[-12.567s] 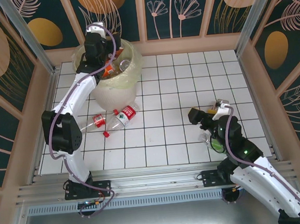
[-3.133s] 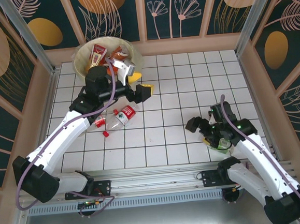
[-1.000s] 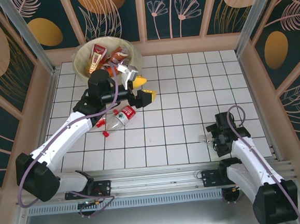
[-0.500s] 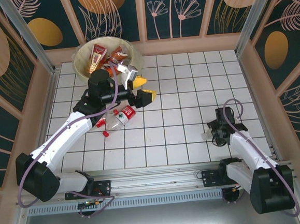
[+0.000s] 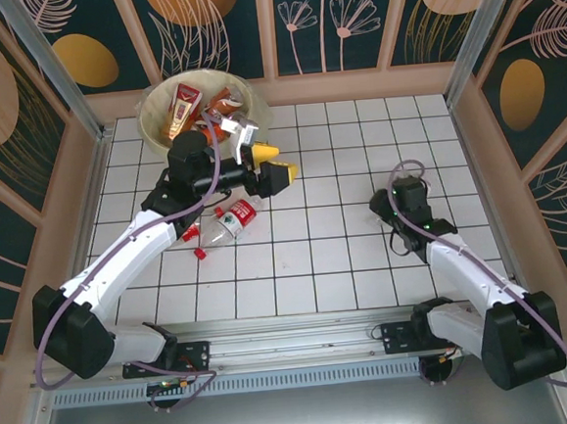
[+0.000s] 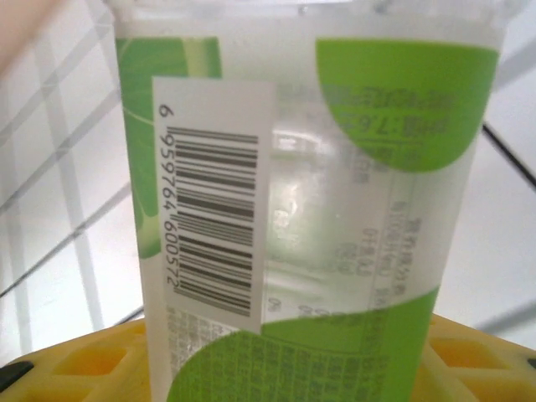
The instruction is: Put the plastic bottles in the bin
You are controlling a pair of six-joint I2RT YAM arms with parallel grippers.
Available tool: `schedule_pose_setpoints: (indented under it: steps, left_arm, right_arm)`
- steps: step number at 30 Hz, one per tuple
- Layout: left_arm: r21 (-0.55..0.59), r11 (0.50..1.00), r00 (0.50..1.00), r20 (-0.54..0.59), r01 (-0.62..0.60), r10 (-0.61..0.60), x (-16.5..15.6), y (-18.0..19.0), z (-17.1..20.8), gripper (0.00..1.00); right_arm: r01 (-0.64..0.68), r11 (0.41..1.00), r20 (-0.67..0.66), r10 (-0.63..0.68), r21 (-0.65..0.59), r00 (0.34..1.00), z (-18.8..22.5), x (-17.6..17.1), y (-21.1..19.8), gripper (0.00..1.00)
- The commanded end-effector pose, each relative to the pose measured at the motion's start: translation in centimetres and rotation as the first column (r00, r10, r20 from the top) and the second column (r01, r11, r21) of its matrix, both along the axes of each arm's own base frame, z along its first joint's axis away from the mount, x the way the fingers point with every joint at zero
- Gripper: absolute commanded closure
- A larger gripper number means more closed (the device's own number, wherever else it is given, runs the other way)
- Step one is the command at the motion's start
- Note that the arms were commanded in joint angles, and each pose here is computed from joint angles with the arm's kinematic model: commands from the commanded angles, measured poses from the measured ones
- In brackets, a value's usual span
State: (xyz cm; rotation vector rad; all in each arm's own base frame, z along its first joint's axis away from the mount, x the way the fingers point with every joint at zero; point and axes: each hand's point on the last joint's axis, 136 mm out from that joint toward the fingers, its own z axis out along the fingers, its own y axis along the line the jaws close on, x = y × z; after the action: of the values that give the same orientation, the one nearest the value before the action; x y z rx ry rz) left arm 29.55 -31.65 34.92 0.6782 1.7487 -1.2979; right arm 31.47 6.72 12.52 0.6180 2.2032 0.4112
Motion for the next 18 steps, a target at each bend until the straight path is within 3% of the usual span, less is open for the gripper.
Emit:
schedule_pose_setpoints:
  steps: [1,9,14,18]
  left_arm:
    - [-0.042,0.996,0.996,-0.052,-0.079,0.077,1.0,0.3,0.9,0.01]
    - [-0.023,0.992,0.987,-0.109,-0.125,0.122,2.2,0.3,0.9,0.01]
    - [-0.062,0.991,0.985,-0.136,-0.117,0.107,2.8,-0.4,1.4,0.03]
    - [-0.06,0.99,0.985,-0.125,-0.128,0.12,3.2,-0.4,1.3,0.03]
  right_arm:
    - [-0.233,0.968,0.241,0.248,-0.089,0.938,7.1,3.1,4.7,0.41]
    - [-0.595,0.777,0.396,0.622,-0.205,0.676,14.7,2.3,15.2,0.38]
    - [-0.716,0.648,0.421,0.743,-0.26,0.52,17.2,0.2,20.0,0.37]
    - [-0.764,0.584,0.437,0.783,-0.273,0.442,18.2,-1.1,22.0,0.38]
